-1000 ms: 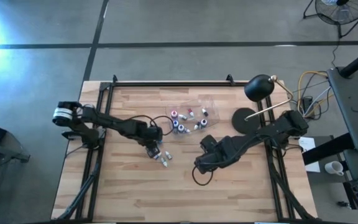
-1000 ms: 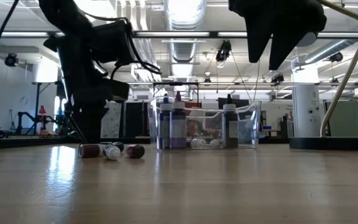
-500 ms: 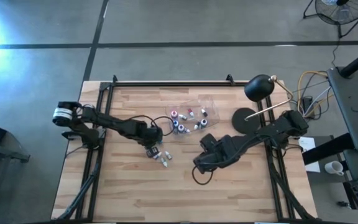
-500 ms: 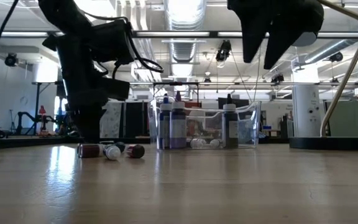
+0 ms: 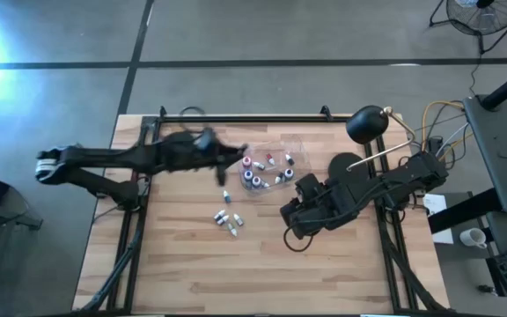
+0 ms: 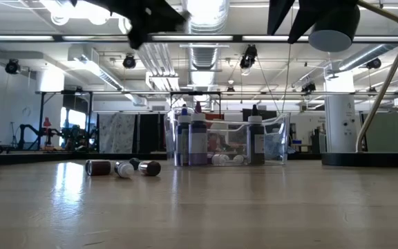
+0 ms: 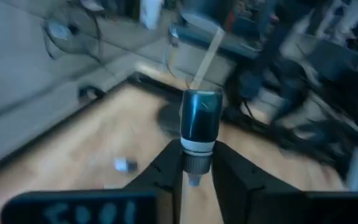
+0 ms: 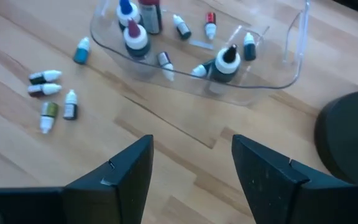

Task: Pick & Place food coloring
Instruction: Put the top small black food coloring bottle into the transparent bin, then put the small black food coloring bottle into the transparent bin

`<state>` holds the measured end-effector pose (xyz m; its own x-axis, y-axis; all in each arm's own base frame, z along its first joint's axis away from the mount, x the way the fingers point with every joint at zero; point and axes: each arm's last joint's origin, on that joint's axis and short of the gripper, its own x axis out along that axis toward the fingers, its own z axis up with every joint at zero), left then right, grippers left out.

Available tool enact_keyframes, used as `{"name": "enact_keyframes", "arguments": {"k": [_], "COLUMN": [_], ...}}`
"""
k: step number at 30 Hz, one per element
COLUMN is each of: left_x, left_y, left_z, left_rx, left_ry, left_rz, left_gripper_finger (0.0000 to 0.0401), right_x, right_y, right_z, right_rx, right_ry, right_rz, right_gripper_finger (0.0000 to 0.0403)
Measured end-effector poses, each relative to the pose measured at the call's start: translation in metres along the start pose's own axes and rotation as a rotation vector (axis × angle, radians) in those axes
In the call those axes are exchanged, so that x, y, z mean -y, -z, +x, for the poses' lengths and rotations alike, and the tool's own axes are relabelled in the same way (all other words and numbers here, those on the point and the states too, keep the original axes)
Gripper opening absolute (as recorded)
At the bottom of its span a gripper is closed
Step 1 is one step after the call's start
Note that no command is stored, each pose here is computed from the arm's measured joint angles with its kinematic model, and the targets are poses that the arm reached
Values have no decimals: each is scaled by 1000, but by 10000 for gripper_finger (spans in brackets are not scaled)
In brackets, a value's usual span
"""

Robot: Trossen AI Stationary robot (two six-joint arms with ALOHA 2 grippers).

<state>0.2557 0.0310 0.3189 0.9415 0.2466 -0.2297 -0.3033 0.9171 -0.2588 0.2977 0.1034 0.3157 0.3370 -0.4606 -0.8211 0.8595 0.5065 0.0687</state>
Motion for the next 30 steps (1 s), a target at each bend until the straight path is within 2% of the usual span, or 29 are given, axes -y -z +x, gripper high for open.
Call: {"name": "enact_keyframes", "arguments": {"k": [2, 5, 8, 10, 12, 14, 16, 19, 23, 27, 30], "left_x": [-7, -17, -13, -11, -3, 10, 21, 21, 16, 16, 17], "left_y": [-3, 5, -16, -34, -49, -63, -71, -45, 18, 79, 97], "left_z": [24, 62, 73, 63, 47, 24, -5, -27, -31, -21, -16], "left_rx": [3, -162, -297, -408, -473, -465, -440, -556, -695, -713, -671], "left_ry": [-41, -120, -189, -273, -293, -240, -148, -66, -69, -86, -141], "left_rz": [24, 45, 118, 223, 325, 376, 367, 322, 155, 17, -102], "left_gripper_finger": [79, 138, 192, 218, 236, 246, 250, 251, 252, 252, 252], "right_x": [1, 0, 0, 1, 1, 1, 0, -3, -7, -8, -8], "right_y": [1, 3, 4, 7, 9, 11, 12, 15, 19, 21, 24], "right_z": [0, 0, -1, -2, -3, -1, 2, 10, 23, 31, 35], "right_rx": [-5, -9, -10, -12, -15, -16, -22, -20, -22, -28, -58], "right_ry": [11, 9, 8, 10, 18, 18, 13, 0, -12, -5, -15], "right_rz": [-8, -28, -54, -74, -108, -155, -221, -309, -340, -324, -318], "right_gripper_finger": [210, 210, 210, 210, 210, 210, 210, 210, 210, 210, 210]}}
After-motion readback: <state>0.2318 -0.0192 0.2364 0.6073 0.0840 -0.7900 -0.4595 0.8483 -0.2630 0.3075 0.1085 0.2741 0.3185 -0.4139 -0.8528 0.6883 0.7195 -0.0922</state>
